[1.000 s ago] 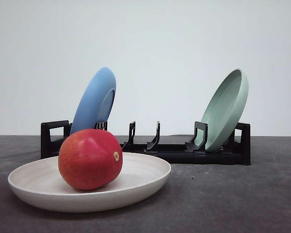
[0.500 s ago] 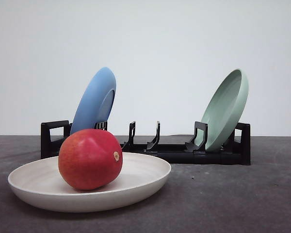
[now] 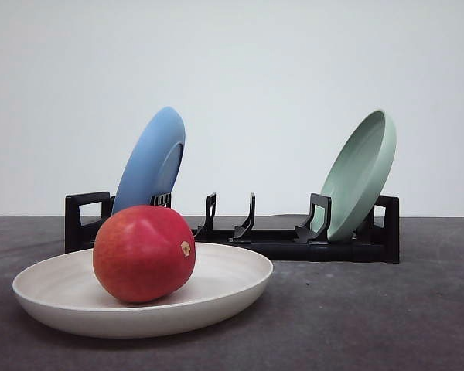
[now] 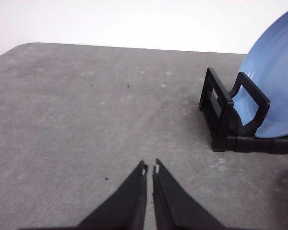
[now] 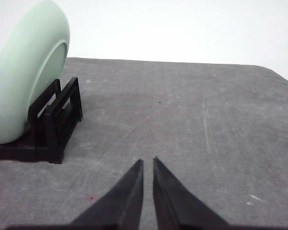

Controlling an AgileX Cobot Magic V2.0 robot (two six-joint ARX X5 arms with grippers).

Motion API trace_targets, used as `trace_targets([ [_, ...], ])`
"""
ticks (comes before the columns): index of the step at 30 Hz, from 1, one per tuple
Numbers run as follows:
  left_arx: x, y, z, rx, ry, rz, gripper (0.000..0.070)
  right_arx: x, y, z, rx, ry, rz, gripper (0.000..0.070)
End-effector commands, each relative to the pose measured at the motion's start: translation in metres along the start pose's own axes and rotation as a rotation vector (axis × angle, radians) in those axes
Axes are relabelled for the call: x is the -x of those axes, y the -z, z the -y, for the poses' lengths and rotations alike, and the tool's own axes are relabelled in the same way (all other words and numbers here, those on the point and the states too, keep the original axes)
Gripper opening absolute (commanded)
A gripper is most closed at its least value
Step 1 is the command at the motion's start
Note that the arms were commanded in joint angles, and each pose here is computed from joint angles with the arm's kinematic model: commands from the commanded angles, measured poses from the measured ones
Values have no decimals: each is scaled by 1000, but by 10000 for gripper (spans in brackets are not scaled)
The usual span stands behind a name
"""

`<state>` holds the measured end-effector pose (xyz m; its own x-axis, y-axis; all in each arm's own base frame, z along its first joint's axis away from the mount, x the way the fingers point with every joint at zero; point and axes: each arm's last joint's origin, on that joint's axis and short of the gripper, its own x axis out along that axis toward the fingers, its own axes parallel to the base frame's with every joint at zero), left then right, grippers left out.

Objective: Place pomegranate in white plate

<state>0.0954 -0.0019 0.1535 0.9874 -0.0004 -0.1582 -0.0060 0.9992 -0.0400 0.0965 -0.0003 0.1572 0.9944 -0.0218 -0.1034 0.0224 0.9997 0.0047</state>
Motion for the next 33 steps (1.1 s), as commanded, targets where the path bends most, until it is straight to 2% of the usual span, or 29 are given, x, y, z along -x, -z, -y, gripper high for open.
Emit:
trace_targets([
  [1,-1,2,0,-5,0,5,0,0,0,0,-12,3,10,32],
  [33,-1,2,0,-5,0,5,0,0,0,0,-12,3,10,32],
])
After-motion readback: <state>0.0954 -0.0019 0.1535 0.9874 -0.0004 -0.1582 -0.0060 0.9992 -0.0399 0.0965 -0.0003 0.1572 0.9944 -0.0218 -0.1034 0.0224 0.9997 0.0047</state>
